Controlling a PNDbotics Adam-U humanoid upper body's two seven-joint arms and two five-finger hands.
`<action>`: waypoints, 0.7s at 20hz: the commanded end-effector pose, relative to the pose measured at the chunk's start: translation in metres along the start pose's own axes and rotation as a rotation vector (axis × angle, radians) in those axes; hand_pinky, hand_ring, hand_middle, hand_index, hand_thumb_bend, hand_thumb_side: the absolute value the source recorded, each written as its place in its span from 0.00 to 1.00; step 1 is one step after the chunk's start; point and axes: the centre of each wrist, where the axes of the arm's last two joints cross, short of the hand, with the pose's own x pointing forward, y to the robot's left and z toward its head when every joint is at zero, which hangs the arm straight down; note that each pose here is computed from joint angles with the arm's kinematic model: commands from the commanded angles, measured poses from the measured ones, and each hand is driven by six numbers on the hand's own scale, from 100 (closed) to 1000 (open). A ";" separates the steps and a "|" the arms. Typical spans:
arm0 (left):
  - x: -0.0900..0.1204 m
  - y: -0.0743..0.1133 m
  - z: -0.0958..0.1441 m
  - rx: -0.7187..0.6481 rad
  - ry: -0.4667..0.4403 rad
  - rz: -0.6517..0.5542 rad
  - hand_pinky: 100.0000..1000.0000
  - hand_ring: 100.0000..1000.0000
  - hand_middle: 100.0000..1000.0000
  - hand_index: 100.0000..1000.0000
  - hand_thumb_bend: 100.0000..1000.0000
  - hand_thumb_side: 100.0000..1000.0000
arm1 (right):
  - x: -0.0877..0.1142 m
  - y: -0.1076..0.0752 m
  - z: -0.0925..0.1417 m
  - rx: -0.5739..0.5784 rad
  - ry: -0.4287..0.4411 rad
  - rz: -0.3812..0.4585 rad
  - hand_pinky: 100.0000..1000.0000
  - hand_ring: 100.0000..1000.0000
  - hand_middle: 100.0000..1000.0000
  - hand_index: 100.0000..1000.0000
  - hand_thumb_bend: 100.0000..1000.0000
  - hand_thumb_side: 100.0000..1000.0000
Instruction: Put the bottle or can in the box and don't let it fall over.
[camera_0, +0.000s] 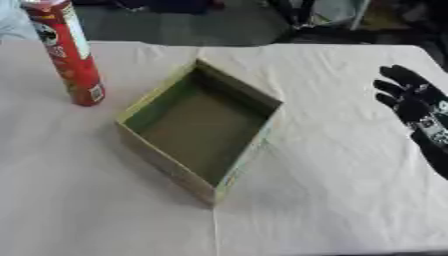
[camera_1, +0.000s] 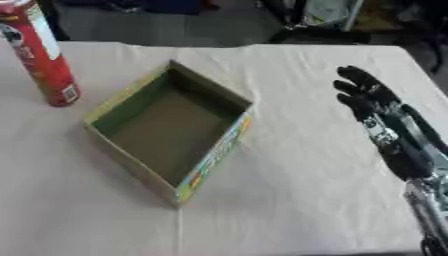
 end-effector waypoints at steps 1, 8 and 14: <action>0.005 0.014 0.000 0.024 -0.011 -0.034 1.00 1.00 1.00 0.96 0.23 0.64 | 0.007 -0.004 -0.004 0.016 -0.020 0.033 1.00 1.00 1.00 1.00 0.00 0.69; 0.008 0.015 0.001 0.018 -0.027 -0.036 1.00 1.00 1.00 0.96 0.23 0.65 | 0.005 -0.005 0.003 0.001 -0.005 0.067 1.00 1.00 1.00 1.00 0.00 0.70; 0.017 0.016 -0.002 -0.002 -0.052 -0.055 1.00 1.00 1.00 0.96 0.24 0.65 | 0.003 -0.003 0.008 -0.011 0.013 0.085 1.00 1.00 1.00 1.00 0.00 0.71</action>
